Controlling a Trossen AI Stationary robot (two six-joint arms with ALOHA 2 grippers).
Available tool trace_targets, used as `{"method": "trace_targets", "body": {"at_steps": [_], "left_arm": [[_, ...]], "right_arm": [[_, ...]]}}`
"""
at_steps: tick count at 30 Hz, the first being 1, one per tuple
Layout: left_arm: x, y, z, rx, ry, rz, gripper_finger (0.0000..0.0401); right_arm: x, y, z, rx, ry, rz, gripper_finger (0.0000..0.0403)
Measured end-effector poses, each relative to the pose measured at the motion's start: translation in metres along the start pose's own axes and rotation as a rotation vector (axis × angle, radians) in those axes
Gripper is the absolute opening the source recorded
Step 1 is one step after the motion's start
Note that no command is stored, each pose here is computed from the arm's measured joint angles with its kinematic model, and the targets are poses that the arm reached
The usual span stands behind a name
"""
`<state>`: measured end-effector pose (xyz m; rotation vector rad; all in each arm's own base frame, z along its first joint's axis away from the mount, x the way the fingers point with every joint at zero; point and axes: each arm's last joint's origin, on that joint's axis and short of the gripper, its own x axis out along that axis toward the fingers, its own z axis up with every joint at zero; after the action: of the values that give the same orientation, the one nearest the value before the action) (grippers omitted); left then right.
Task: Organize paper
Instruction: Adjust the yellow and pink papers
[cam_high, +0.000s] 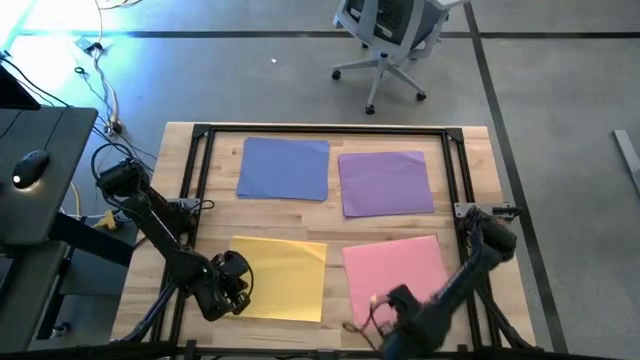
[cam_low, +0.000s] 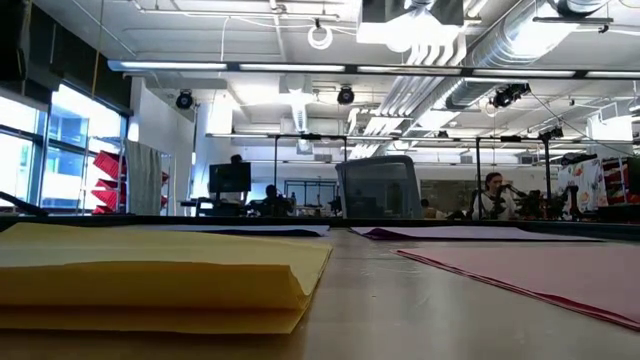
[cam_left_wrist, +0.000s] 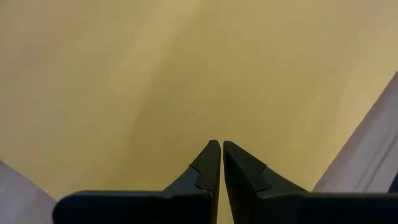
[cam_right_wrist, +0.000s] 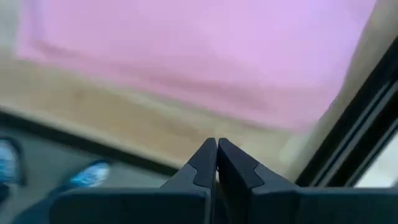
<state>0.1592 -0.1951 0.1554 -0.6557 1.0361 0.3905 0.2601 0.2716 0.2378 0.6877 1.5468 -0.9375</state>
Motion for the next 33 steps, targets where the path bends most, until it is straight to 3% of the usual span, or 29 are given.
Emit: {"method": "trace_targets", "body": {"at_steps": [5, 12, 15, 20, 33], "left_arm": [[-0.001, 0.0, -0.001, -0.002, 0.036, -0.003, 0.0], [-0.001, 0.0, -0.001, -0.052, 0.055, -0.001, 0.0], [-0.001, 0.0, -0.001, -0.071, 0.056, 0.0, 0.0], [-0.001, -0.001, -0.002, -0.083, 0.064, -0.007, 0.0], [-0.002, -0.002, -0.002, -0.089, 0.085, -0.019, 0.0]], "right_arm": [[0.018, -0.039, 0.036, 0.0, 0.02, 0.115, 0.0], [0.07, -0.099, 0.038, 0.242, 0.127, 0.261, 0.0], [0.091, -0.101, 0.035, 0.304, 0.137, 0.327, 0.0], [0.118, -0.096, 0.033, 0.353, 0.131, 0.288, 0.0], [0.123, -0.051, 0.023, 0.391, 0.172, 0.299, 0.0]]}}
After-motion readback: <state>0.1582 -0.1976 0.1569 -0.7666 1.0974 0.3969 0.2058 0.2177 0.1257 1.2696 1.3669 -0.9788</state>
